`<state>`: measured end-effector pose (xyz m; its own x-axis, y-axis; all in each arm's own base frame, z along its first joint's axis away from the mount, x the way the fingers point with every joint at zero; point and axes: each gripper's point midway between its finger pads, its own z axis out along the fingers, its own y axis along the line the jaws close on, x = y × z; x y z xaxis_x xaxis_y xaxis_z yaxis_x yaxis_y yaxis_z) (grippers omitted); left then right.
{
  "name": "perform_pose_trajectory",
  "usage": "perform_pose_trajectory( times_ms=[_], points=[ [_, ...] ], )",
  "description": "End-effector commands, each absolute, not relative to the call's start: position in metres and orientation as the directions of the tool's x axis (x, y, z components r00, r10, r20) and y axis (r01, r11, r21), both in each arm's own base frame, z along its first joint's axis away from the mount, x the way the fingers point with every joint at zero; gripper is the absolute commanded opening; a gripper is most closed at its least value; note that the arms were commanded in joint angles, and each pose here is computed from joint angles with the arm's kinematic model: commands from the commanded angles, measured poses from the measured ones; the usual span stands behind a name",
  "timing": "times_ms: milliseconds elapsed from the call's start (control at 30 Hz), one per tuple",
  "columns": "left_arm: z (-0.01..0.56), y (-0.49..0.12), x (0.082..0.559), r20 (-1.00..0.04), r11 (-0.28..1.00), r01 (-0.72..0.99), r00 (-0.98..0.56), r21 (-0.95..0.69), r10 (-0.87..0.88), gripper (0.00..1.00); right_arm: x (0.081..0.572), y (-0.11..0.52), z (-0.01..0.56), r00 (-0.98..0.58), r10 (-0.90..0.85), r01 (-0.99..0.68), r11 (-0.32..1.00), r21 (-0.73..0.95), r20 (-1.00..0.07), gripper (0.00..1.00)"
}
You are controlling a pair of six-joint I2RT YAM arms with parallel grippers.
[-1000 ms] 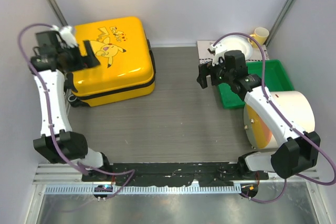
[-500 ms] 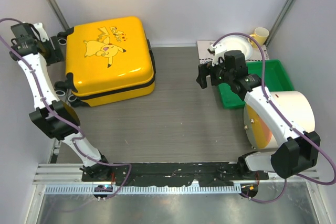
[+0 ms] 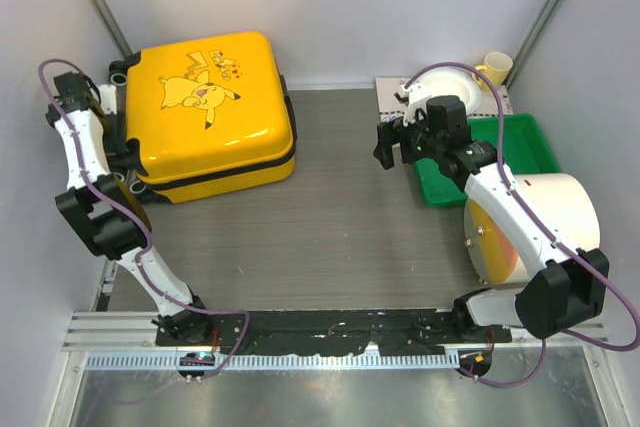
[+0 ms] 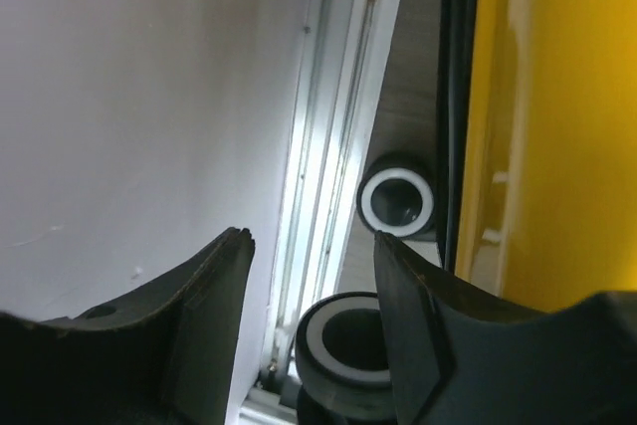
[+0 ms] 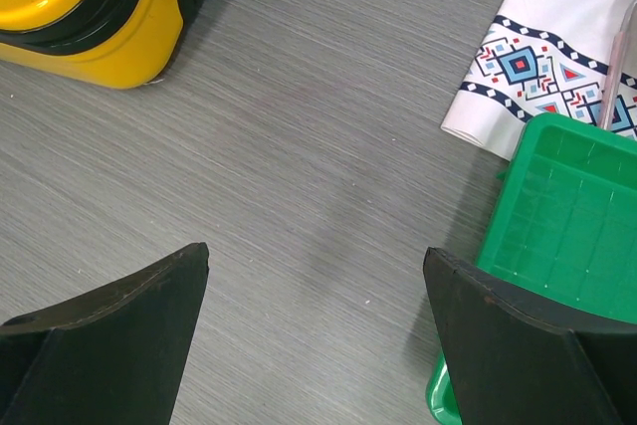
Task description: Open, take out, and arrange the luggage
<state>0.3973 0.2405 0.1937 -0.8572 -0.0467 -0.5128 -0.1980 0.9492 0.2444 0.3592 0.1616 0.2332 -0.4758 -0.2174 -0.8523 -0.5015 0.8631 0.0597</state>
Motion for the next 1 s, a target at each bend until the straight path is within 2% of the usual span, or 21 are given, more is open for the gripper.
perform_pose_trajectory(
  times_ms=[0,33,67,167,200,233,433,467,600,733,800,867,967],
  points=[
    [0.178,0.237,0.386,-0.461,0.957,-0.057,-0.884,0.283,0.083,0.56,0.365,0.167,0.257,-0.418,-0.198,-0.513,0.857,0.051,-0.886,0.96],
    [0.168,0.229,0.378,-0.431,0.965,-0.021,-0.897,0.26,0.097,0.55,0.365,0.167,0.259,-0.412,-0.197,-0.515,0.856,0.049,-0.889,0.96],
    [0.162,0.204,0.376,-0.446,0.987,0.049,-0.888,0.155,0.114,0.54,0.364,0.167,0.258,-0.417,-0.196,-0.513,0.857,0.052,-0.888,0.96],
    [0.16,0.155,0.356,-0.452,0.985,0.169,-0.877,0.026,0.162,0.52,0.363,0.167,0.259,-0.414,-0.19,-0.511,0.858,0.055,-0.89,0.96],
    [0.171,0.134,0.352,-0.496,0.975,0.221,-0.847,-0.006,0.189,0.51,0.363,0.167,0.26,-0.416,-0.184,-0.509,0.859,0.06,-0.891,0.96],
    [0.162,0.115,0.341,-0.481,0.966,0.254,-0.853,-0.039,0.204,0.51,0.362,0.166,0.26,-0.417,-0.183,-0.506,0.861,0.06,-0.891,0.96],
    [0.157,-0.026,0.307,-0.479,0.865,0.494,-0.783,-0.092,0.396,0.49,0.359,0.159,0.269,-0.41,-0.163,-0.475,0.878,0.057,-0.897,0.96],
    [0.159,-0.067,0.304,-0.498,0.814,0.575,-0.733,-0.087,0.464,0.49,0.358,0.157,0.269,-0.411,-0.16,-0.465,0.883,0.056,-0.897,0.96],
    [0.17,-0.144,0.298,-0.532,0.785,0.607,-0.709,-0.125,0.463,0.54,0.354,0.154,0.269,-0.43,-0.16,-0.453,0.889,0.059,-0.889,0.98],
    [0.205,-0.152,0.317,-0.565,0.814,0.572,-0.707,-0.104,0.425,0.64,0.35,0.152,0.268,-0.451,-0.166,-0.45,0.891,0.063,-0.877,0.98],
    [0.226,-0.135,0.321,-0.613,0.844,0.53,-0.694,-0.081,0.377,0.7,0.349,0.153,0.27,-0.454,-0.165,-0.454,0.889,0.068,-0.875,0.98],
    [0.252,-0.117,0.32,-0.685,0.857,0.499,-0.67,-0.129,0.287,0.77,0.345,0.158,0.27,-0.47,-0.163,-0.475,0.875,0.093,-0.867,0.98],
    [0.272,-0.084,0.32,-0.718,0.888,0.421,-0.675,-0.184,0.171,0.8,0.337,0.167,0.265,-0.503,-0.163,-0.504,0.853,0.136,-0.849,0.98]
  ],
)
